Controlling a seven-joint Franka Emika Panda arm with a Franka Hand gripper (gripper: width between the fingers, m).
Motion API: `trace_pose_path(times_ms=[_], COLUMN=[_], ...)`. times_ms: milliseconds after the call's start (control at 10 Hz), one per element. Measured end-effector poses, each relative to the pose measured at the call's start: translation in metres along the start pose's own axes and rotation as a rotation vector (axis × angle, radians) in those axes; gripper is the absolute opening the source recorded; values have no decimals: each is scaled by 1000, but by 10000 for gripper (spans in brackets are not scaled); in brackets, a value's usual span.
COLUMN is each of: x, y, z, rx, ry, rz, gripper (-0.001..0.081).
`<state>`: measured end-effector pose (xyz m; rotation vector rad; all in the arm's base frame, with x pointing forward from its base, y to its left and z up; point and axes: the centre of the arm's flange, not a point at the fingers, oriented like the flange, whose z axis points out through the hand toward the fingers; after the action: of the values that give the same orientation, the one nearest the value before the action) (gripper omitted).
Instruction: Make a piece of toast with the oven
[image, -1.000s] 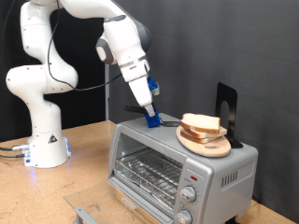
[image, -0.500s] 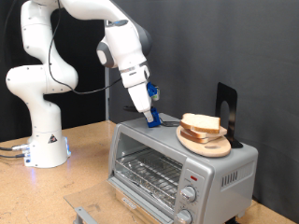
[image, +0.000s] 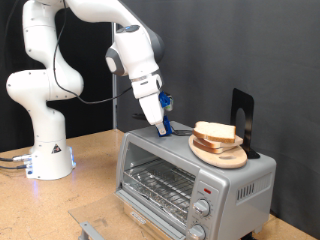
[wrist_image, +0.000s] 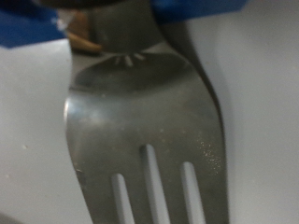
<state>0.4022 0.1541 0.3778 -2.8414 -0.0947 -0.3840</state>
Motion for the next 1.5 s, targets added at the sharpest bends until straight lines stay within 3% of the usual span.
trace_pose_path(times_ms=[1200, 1300, 1400, 1500], x=[-4, -4, -4, -5], y=[-9, -9, -10, -10], z=[3, 3, 3, 2], rx=[-5, -5, -4, -4], ry=[-36, -37, -39, -41], rz=[40, 39, 38, 37], gripper=[796, 619, 619, 447])
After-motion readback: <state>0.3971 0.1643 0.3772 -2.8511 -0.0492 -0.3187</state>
